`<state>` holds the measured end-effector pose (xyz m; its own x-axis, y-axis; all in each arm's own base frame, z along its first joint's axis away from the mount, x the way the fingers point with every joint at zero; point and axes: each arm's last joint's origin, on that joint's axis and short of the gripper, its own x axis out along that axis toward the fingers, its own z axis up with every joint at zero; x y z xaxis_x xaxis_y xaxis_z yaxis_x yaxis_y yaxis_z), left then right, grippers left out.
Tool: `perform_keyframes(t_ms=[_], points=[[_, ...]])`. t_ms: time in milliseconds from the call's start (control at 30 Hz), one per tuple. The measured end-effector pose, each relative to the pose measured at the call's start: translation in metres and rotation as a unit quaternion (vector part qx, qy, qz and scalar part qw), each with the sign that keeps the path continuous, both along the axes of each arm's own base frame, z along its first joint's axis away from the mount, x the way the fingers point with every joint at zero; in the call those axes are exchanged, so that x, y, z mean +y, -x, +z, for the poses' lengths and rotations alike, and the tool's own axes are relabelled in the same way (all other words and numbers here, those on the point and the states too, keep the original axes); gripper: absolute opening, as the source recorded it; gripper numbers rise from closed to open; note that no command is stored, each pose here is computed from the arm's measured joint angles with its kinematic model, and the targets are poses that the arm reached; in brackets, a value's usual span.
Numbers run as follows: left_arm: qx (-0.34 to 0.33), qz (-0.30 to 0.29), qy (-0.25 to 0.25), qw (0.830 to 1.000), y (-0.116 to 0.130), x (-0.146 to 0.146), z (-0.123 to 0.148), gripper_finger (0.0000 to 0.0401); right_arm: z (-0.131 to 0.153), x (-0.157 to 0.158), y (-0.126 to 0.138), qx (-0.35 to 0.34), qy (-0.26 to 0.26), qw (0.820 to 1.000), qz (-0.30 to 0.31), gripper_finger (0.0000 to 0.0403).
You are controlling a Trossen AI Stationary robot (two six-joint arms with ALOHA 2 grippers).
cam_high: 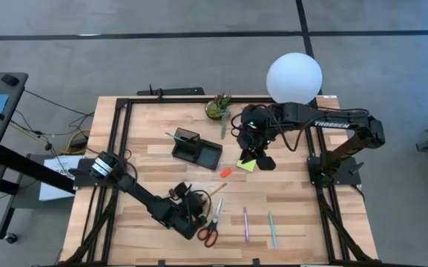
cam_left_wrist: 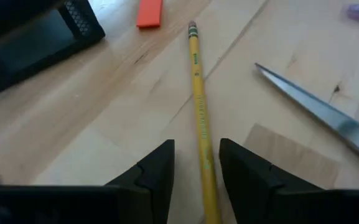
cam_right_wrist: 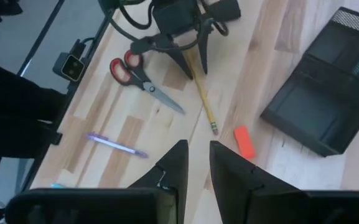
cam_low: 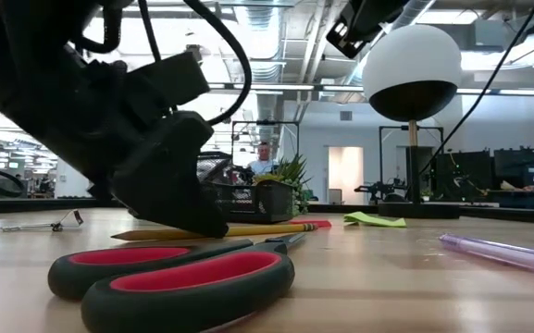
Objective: Pick and place office supplies into organizer
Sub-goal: Put the yellow pencil into the black desk organizer
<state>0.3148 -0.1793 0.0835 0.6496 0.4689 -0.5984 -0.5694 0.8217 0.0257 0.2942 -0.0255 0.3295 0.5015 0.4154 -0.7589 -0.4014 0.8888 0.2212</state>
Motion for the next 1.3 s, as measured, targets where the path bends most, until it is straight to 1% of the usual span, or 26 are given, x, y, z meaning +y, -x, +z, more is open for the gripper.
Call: perform_keyframes(t_ms=[167, 300, 400, 533, 633, 900, 1067, 1167, 1300], points=[[-0.009, 0.024, 0.002, 1.000, 0.000, -0.003, -0.023, 0.0124, 0.000, 0.000, 0.001, 0.004, 0.000, 1.000, -0.001, 0.0059], [-0.048, 0.056, -0.020, 0.997, 0.011, -0.013, -0.043, 0.0124, 0.000, 0.000, 0.001, 0.004, -0.001, 1.000, -0.001, 0.0059], [-0.071, 0.055, -0.037, 0.995, 0.022, -0.025, -0.052, 0.0124, 0.000, 0.000, 0.001, 0.009, -0.006, 1.000, -0.010, 0.0059], [-0.069, 0.032, -0.040, 0.996, 0.034, -0.038, -0.054, 0.0124, 0.000, 0.000, 0.000, 0.009, -0.007, 1.000, -0.012, 0.0059], [-0.079, 0.030, -0.043, 0.995, 0.040, -0.043, -0.055, 0.0124, 0.000, 0.000, 0.000, 0.008, -0.007, 1.000, -0.012, 0.0059], [-0.083, 0.024, -0.044, 0.995, 0.038, -0.048, -0.052, 0.0124, 0.000, 0.000, 0.000, 0.008, -0.007, 1.000, -0.012, 0.0059], [-0.083, 0.036, -0.039, 0.995, 0.042, -0.045, -0.054, 0.0121, 0.000, 0.000, 0.000, 0.010, -0.008, 1.000, -0.014, 0.0059], [-0.082, 0.035, -0.044, 0.995, 0.042, -0.043, -0.056, 0.0107, 0.000, 0.000, 0.000, 0.010, -0.009, 1.000, -0.015, 0.0059], [-0.087, 0.030, -0.057, 0.994, 0.041, -0.044, -0.061, 0.0069, 0.000, 0.000, 0.000, 0.013, -0.013, 1.000, -0.021, 0.0059]])
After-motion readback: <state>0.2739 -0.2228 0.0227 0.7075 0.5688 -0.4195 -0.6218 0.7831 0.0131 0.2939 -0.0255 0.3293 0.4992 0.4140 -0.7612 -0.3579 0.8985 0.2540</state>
